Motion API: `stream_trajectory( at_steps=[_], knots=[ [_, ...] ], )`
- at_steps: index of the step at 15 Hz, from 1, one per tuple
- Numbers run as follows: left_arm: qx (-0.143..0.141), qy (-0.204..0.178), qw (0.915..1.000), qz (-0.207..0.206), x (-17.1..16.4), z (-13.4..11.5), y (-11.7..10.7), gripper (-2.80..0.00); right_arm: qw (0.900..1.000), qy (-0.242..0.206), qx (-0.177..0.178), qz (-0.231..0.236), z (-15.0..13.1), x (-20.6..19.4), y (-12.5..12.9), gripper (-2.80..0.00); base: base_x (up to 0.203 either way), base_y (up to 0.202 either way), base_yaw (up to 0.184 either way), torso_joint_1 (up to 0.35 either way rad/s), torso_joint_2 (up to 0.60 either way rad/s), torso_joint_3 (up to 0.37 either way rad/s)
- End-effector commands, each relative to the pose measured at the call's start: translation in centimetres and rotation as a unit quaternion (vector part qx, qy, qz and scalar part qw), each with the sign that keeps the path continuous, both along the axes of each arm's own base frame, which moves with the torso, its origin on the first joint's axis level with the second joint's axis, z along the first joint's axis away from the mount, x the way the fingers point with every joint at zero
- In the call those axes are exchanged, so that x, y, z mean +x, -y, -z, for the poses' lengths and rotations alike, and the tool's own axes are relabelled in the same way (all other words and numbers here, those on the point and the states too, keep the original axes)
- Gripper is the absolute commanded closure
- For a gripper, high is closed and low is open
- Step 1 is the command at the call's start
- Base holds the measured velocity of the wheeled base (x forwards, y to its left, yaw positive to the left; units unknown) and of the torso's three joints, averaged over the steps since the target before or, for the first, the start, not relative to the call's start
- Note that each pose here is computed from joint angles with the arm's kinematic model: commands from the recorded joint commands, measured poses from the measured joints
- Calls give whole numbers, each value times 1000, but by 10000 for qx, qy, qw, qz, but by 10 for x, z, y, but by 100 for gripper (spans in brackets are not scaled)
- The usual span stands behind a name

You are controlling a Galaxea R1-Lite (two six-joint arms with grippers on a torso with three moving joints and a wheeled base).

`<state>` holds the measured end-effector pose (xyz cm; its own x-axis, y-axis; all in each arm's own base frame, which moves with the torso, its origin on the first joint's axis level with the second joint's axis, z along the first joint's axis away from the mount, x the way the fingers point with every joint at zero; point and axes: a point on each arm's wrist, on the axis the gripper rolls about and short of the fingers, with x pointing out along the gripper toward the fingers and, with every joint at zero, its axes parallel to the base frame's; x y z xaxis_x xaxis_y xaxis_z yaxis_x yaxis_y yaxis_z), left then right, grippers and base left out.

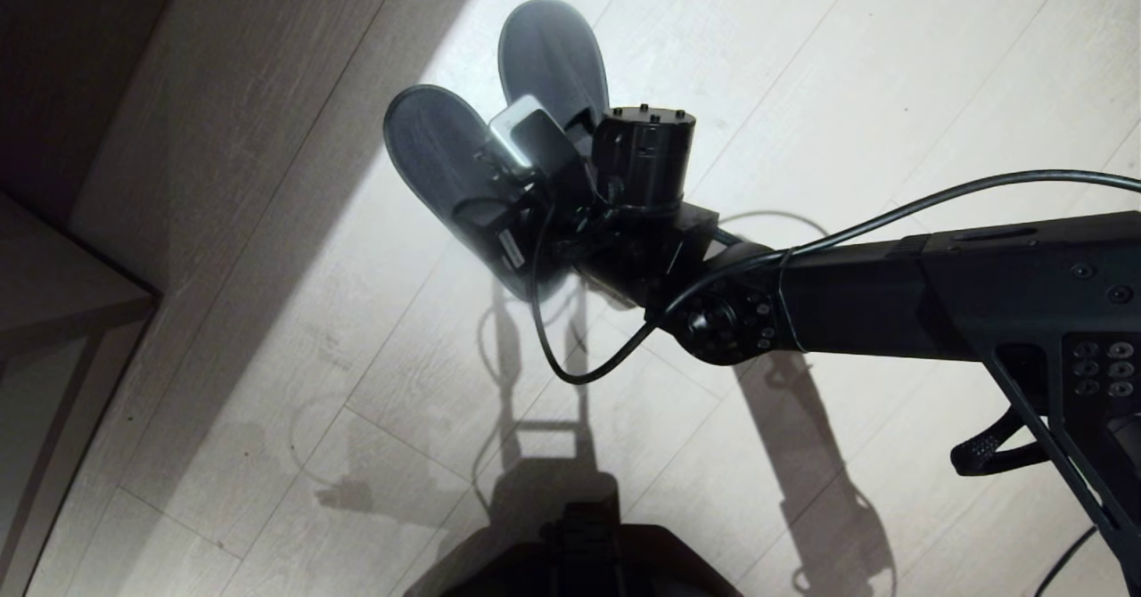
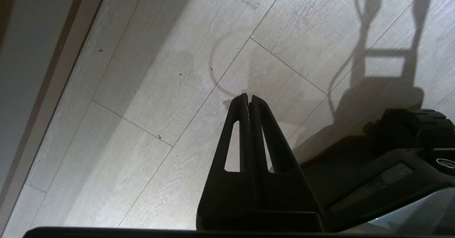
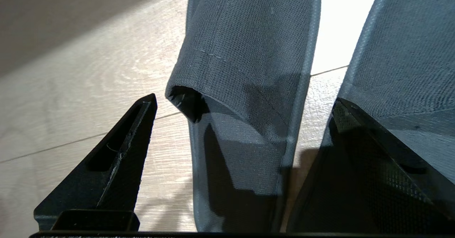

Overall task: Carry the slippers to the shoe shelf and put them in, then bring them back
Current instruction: Pick up the slippers on the floor

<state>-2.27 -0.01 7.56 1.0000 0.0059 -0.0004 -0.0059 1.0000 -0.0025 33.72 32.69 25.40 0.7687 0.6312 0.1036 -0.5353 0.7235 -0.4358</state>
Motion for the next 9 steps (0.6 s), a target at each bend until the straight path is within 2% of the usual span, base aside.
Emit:
stream_trajectory(
  at_steps=[1, 5, 7, 9],
  knots=[
    [-3, 2, 10000, -5, 0, 0, 0, 0, 10000, 23, -6, 40, 1, -9, -10, -280, 0, 0, 0, 0, 0, 0],
    [-3, 2, 10000, -1, 0, 0, 0, 0, 9996, -106, -81, 263, 22, -26, -27, -280, 0, 0, 0, 0, 0, 0],
    [-3, 2, 10000, -1, 0, 0, 0, 0, 9976, -264, -140, 624, 35, -37, -37, -280, 0, 0, 0, 0, 0, 0],
    [5, 2, 10000, -9, 0, 0, 0, 0, 9907, -448, -264, 1256, 45, -41, -39, -280, 0, 0, 0, 0, 0, 0]
  ],
)
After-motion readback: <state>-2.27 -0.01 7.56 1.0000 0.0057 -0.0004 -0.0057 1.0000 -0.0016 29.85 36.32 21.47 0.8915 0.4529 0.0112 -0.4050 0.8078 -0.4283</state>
